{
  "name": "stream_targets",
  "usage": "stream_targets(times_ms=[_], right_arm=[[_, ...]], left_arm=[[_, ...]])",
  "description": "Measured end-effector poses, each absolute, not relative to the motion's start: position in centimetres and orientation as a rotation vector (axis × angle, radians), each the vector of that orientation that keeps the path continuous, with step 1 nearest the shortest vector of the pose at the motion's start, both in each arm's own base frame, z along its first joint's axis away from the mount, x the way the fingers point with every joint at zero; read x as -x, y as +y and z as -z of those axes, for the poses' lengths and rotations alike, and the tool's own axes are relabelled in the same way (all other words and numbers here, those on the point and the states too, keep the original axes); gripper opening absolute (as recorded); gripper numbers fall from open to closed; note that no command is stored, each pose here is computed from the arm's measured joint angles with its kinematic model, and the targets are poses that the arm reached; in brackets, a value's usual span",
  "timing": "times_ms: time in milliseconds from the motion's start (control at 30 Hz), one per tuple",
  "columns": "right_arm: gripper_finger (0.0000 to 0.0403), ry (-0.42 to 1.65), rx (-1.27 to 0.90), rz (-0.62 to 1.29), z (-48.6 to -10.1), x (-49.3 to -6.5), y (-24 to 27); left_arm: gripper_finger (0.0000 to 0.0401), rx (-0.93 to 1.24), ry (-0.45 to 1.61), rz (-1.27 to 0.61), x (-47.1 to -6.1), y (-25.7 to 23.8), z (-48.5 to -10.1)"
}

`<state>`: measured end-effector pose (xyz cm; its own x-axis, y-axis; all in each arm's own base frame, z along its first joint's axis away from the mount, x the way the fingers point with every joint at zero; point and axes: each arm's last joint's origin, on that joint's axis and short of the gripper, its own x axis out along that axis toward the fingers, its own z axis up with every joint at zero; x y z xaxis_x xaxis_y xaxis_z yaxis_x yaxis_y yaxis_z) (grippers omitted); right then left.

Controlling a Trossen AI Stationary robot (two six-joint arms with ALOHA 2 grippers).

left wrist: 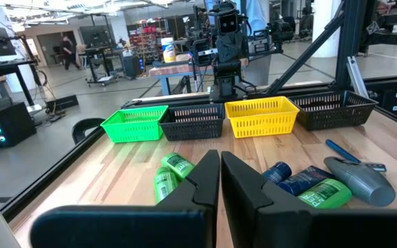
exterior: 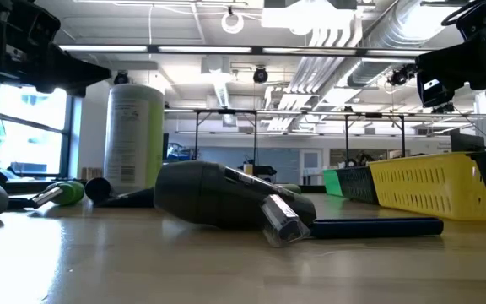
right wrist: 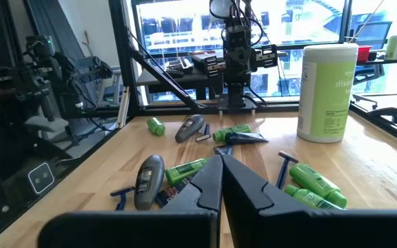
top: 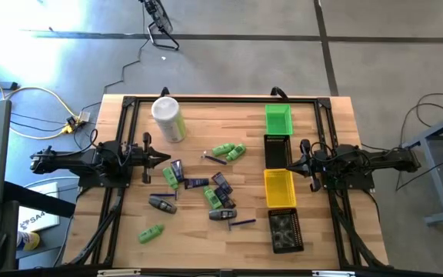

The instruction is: Pick & Place Travel size toiletries

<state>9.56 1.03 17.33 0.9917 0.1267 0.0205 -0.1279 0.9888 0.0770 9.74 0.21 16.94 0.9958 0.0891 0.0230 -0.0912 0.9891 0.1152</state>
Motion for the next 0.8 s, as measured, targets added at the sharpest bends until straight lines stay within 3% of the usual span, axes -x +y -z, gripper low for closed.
stream_targets(times_ms=[600,800], right_arm=[[0.0003,-0.015,-0.077,-0.126,-17.32,-9.57,1.02],[0.0003,-0.022,0.028,-0.089,-17.33,-9.58,0.92]], left_arm=[[0.0012,-0.116,-0.018,-0.090,-9.73,0.21,-16.95],[0.0012,-0.116,-0.018,-0.090,-9.73,0.21,-16.95]])
